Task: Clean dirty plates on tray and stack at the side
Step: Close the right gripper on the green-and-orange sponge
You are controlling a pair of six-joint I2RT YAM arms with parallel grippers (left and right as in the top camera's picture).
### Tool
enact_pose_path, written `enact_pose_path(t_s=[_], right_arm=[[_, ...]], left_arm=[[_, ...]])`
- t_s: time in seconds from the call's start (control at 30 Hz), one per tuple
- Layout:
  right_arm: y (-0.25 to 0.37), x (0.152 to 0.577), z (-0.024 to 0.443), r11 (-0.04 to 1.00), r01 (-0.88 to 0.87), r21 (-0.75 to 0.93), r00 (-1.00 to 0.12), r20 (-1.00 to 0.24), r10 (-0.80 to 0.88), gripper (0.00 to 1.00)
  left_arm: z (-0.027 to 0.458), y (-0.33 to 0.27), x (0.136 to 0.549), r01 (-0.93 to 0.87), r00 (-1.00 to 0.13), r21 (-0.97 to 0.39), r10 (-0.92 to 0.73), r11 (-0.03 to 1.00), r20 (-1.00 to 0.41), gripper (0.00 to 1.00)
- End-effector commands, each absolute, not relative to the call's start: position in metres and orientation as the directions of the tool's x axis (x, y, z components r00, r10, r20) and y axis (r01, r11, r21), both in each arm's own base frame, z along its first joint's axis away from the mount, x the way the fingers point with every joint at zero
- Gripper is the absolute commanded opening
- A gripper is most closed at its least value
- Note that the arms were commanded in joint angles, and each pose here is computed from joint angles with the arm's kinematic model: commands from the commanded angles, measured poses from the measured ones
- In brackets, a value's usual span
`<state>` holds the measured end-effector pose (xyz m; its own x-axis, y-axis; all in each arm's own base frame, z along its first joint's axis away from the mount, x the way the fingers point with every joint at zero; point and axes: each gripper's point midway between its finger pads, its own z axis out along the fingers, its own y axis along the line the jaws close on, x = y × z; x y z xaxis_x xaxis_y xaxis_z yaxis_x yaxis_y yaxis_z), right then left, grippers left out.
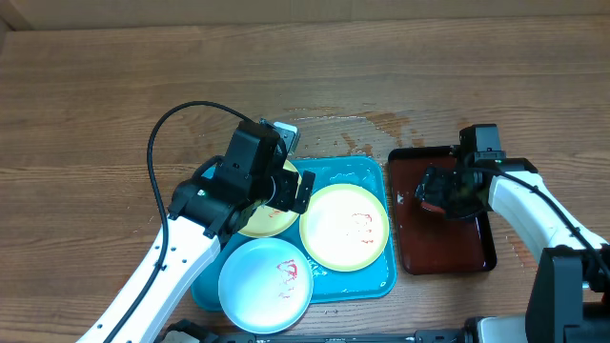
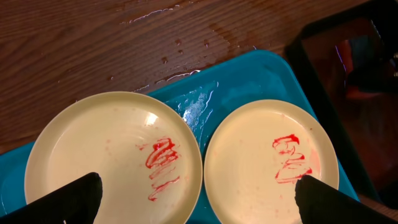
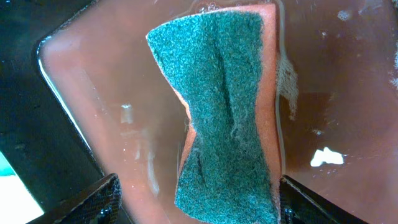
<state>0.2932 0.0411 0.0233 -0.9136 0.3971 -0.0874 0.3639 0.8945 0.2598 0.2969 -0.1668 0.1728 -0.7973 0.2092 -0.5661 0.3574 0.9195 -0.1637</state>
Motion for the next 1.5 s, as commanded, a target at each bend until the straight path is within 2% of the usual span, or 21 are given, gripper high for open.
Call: enact_pose_path(t_s=[0.0, 0.1, 0.13, 0.17, 0.4, 0.63, 0.67, 0.73, 0.83, 0.9, 0.93, 1.17, 1.33, 1.47], right_arm=[[0.041, 0.282, 0.008, 0.901, 0.366, 0.233, -0.921, -0.051, 0.387, 0.81], [0.041, 0.274, -0.003, 0.901, 0.372, 0.223, -0.922, -0.026, 0.387, 0.72], [0.041, 0.272, -0.006, 0.901, 0.374, 0.220, -0.922, -0.020, 0.387, 0.63], [0.041, 0.272, -0.008, 0.901, 0.374, 0.219, -0.922, -0.018, 0.387, 0.51], [0.041, 0.272, -0.009, 0.900, 0.377, 0.221, -0.920, -0.022, 0.391, 0.04], [0.040, 0.269, -0.010, 0.899, 0.382, 0.215, -0.920, -0.008, 0.393, 0.04], [0.041, 0.267, -0.010, 0.899, 0.383, 0.213, -0.920, -0.003, 0.393, 0.06], [0.040, 0.264, -0.009, 0.902, 0.379, 0.207, -0.923, 0.011, 0.385, 0.49], [0.040, 0.259, -0.007, 0.906, 0.374, 0.200, -0.926, 0.026, 0.376, 0.63], [0.040, 0.259, -0.003, 0.910, 0.365, 0.196, -0.930, 0.030, 0.366, 0.83], [0.040, 0.259, 0.000, 0.911, 0.363, 0.197, -0.931, 0.029, 0.365, 0.89], [0.036, 0.276, 0.021, 0.915, 0.354, 0.196, -0.929, -0.037, 0.367, 0.90], [0.027, 0.300, 0.039, 0.923, 0.347, 0.166, -0.922, -0.121, 0.368, 0.78], [0.027, 0.324, 0.055, 0.946, 0.266, 0.183, -0.929, -0.212, 0.302, 0.68]], left_arm=[[0.180, -0.170, 0.302, 0.382, -0.778, -0.149, 0.230, 0.912, -0.585, 1.00], [0.180, -0.170, 0.302, 0.383, -0.776, -0.147, 0.231, 0.912, -0.587, 1.00], [0.180, -0.170, 0.302, 0.383, -0.776, -0.148, 0.231, 0.912, -0.588, 1.00], [0.180, -0.170, 0.302, 0.384, -0.775, -0.147, 0.231, 0.912, -0.589, 1.00], [0.181, -0.171, 0.304, 0.385, -0.770, -0.148, 0.229, 0.911, -0.595, 1.00], [0.182, -0.171, 0.304, 0.385, -0.769, -0.149, 0.228, 0.911, -0.597, 1.00], [0.182, -0.171, 0.304, 0.385, -0.769, -0.149, 0.228, 0.911, -0.597, 1.00], [0.182, -0.171, 0.304, 0.385, -0.769, -0.148, 0.228, 0.911, -0.597, 1.00], [0.182, -0.172, 0.304, 0.385, -0.768, -0.148, 0.228, 0.911, -0.598, 1.00], [0.182, -0.172, 0.305, 0.386, -0.767, -0.149, 0.227, 0.911, -0.600, 1.00], [0.182, -0.172, 0.305, 0.386, -0.767, -0.149, 0.227, 0.910, -0.600, 1.00], [0.183, -0.172, 0.305, 0.386, -0.766, -0.150, 0.226, 0.910, -0.602, 1.00], [0.183, -0.172, 0.305, 0.386, -0.765, -0.149, 0.226, 0.910, -0.603, 1.00], [0.183, -0.172, 0.306, 0.386, -0.765, -0.149, 0.226, 0.910, -0.603, 1.00]])
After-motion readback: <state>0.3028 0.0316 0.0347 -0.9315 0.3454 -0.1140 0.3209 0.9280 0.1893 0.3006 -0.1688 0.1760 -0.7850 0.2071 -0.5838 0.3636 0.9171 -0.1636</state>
